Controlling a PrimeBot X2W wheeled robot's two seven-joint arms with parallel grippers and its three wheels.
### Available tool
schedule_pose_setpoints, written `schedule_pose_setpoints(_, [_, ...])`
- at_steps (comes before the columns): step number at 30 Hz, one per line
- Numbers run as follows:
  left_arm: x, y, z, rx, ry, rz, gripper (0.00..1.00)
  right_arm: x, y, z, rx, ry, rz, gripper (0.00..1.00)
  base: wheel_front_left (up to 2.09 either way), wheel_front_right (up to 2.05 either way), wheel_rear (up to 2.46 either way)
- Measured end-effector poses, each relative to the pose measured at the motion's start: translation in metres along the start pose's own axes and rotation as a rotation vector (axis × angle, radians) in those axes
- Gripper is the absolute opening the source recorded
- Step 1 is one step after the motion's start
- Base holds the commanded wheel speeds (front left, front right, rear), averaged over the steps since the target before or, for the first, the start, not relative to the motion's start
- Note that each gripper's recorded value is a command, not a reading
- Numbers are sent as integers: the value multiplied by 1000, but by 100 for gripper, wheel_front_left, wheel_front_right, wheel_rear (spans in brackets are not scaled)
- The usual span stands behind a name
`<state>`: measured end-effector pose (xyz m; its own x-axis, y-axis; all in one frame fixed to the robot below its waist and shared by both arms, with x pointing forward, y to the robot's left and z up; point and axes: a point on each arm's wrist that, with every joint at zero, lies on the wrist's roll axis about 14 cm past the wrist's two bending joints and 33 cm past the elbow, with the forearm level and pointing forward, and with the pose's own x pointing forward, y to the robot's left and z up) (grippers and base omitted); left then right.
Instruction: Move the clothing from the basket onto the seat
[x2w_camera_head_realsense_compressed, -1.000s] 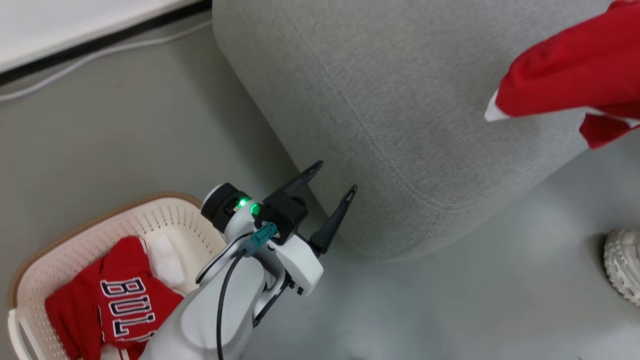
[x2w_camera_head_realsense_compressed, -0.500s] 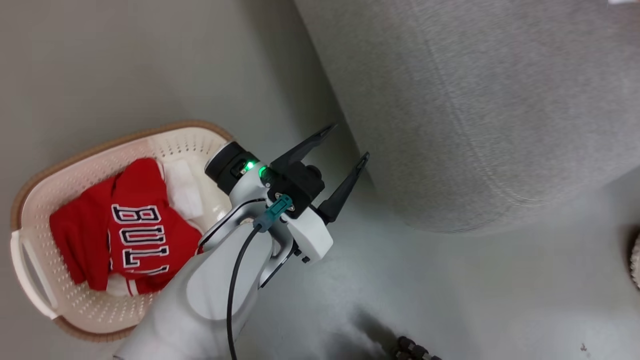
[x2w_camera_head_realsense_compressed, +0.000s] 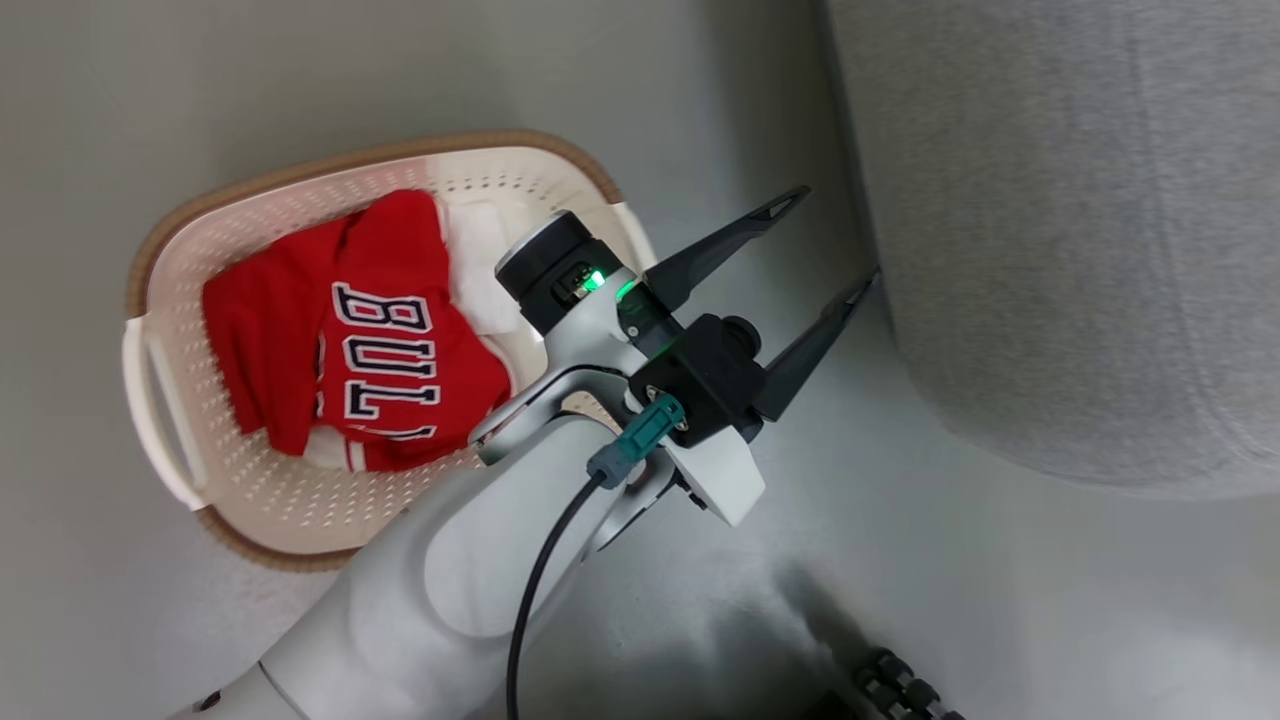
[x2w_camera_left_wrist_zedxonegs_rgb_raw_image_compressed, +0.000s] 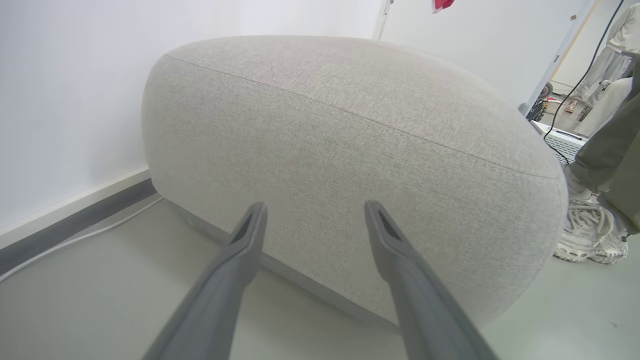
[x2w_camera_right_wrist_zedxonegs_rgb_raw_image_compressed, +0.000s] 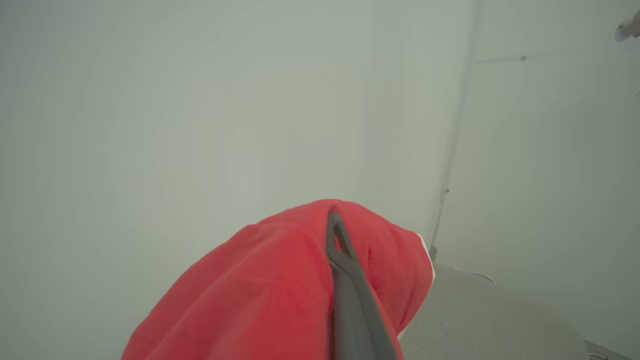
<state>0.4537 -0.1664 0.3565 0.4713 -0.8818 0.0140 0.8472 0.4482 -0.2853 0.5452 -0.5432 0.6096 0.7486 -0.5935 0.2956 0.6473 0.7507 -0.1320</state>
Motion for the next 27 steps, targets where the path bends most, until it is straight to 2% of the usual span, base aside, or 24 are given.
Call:
schedule_pose_setpoints(3, [-6,4,-3,1,8,18,100,2,3,-12,18,9,-19,0,0,0,0])
schedule_pose_setpoints(8, [-17,12,-9,-3,17,54,100,0,15,-53,38,68,-47,0,0,0,0])
schedule_pose_setpoints(11, [-22,17,-14,-6,28,76,100,-16,38,-106,54,195,-28,0,0,0,0])
schedule_pose_setpoints(15, [-26,21,-17,-5,37,92,100,-59,78,-177,103,399,23,0,0,0,0])
schedule_pose_setpoints(18, [-24,18,-8,0,22,88,100,-77,81,-193,104,468,38,0,0,0,0])
schedule_pose_setpoints(19, [-24,18,-4,2,15,86,100,-77,80,-192,104,471,43,3,0,0,0])
schedule_pose_setpoints(20, [-23,17,0,2,8,83,100,-75,79,-188,114,464,40,38,0,0,0])
schedule_pose_setpoints(21, [-22,17,4,5,0,82,100,-74,79,-185,117,459,45,100,0,0,0])
schedule_pose_setpoints(27, [-22,16,30,34,-32,96,100,-91,75,-175,123,463,101,100,0,0,0])
